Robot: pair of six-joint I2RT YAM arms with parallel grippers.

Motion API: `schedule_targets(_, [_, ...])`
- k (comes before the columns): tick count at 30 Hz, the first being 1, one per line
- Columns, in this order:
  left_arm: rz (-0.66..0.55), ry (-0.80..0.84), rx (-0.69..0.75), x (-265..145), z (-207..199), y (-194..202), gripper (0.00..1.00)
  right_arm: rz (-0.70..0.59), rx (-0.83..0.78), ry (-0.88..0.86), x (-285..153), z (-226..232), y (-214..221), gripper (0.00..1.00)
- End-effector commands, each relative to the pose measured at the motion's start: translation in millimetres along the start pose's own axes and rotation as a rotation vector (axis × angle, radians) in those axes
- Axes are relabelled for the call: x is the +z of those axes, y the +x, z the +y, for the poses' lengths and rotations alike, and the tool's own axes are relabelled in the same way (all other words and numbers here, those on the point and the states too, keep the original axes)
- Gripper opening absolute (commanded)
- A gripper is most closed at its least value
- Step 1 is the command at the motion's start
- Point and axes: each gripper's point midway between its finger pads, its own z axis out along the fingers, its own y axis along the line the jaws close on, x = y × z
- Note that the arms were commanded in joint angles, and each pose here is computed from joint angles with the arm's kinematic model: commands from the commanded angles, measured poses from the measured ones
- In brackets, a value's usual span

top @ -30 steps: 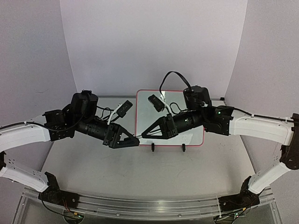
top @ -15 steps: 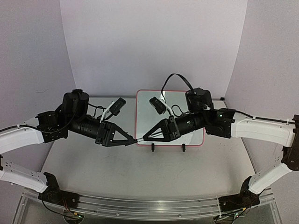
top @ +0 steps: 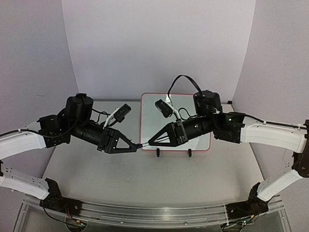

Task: Write a sentence on the whiteboard
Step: Open the whiteboard marker without the cap.

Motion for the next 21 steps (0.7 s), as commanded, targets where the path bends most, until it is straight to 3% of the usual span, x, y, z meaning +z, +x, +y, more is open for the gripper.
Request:
schedule_targets(1, [0.003, 0.023, 0.029, 0.2, -4.6, -1.5, 0.04, -0.041, -0.045, -0.020, -7.1, 15.5, -8.4, 0.00])
schedule_targets(7, [0.003, 0.020, 0.045, -2.4, -5.7, 1.0, 0.00, -0.045, -0.055, -0.027, -12.6, 17.0, -8.8, 0.00])
schedule_targets(15, [0.003, 0.024, 0.046, -18.0, -4.0, -0.9, 0.00, -0.087, -0.062, -0.054, -60.1, 18.6, -12.4, 0.00])
schedule_targets(21, [-0.005, -0.081, 0.023, -33.8, 25.7, 2.9, 0.00, -0.144, -0.057, -0.010, -89.4, 19.6, -12.7, 0.00])
